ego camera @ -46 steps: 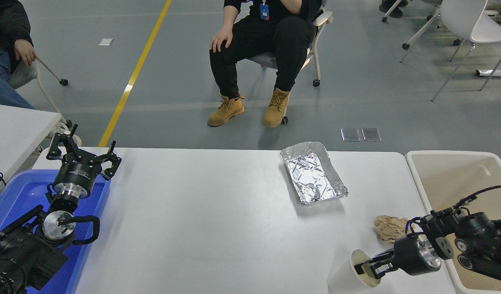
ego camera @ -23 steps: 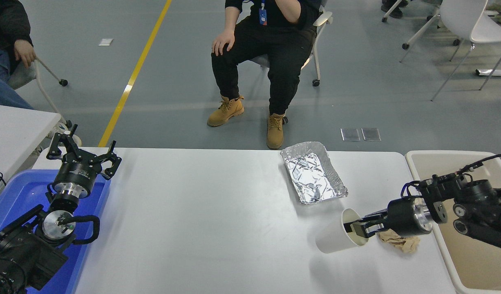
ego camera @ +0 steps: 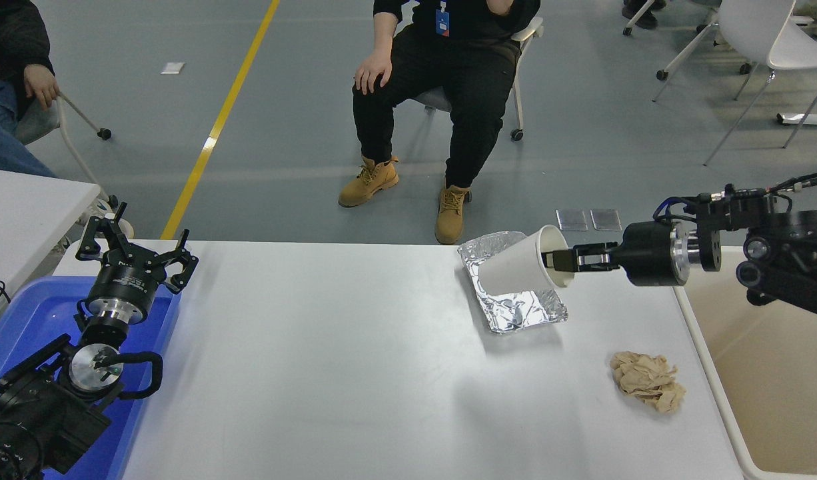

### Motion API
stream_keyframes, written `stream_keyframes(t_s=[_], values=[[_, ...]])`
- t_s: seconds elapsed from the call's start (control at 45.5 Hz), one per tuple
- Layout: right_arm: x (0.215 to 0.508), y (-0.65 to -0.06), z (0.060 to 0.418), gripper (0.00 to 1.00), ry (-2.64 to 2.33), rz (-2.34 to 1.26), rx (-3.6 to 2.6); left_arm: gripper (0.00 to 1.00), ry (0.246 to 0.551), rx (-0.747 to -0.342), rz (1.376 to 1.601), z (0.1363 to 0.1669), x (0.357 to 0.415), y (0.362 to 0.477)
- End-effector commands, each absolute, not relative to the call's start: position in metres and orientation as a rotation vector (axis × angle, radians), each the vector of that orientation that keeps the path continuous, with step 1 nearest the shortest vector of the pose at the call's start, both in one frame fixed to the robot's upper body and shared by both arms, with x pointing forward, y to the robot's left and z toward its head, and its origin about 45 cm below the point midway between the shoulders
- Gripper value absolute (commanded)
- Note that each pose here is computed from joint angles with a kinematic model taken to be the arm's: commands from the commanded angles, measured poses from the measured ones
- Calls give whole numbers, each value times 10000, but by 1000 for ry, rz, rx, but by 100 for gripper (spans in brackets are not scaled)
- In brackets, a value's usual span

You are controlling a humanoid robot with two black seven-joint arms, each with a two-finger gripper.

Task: Clean the table surface

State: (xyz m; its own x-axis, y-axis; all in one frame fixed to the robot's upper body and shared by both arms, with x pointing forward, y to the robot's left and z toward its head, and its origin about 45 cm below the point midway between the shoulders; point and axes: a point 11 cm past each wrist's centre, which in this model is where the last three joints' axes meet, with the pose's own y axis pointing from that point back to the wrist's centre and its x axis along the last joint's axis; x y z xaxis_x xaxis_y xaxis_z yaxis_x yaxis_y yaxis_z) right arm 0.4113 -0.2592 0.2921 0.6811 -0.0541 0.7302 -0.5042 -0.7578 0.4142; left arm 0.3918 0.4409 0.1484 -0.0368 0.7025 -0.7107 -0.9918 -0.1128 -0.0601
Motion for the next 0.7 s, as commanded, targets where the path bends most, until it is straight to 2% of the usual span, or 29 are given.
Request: stream_keyframes(t_s=[0.0,0.176,0.374,0.527,0.681], values=[[4374,-2712,3306,0,-702,918,2365,100,543,-703,1563,1482,3917,4410],[4595,-3028,3524,0,-944,883,2352,100,543,-703,1563,1482,3917,4410],[4792,-3710,3554,0,-1234,789,2220,100,541,-704,1563,1484,3917,4412],[4782,-4379,3472,0,-1400,736,2034,100,543,-703,1563,1482,3917,4410],[4653,-4898,3335,0,-1519,672,1892,100,543,-703,1563,1482,3917,4410]])
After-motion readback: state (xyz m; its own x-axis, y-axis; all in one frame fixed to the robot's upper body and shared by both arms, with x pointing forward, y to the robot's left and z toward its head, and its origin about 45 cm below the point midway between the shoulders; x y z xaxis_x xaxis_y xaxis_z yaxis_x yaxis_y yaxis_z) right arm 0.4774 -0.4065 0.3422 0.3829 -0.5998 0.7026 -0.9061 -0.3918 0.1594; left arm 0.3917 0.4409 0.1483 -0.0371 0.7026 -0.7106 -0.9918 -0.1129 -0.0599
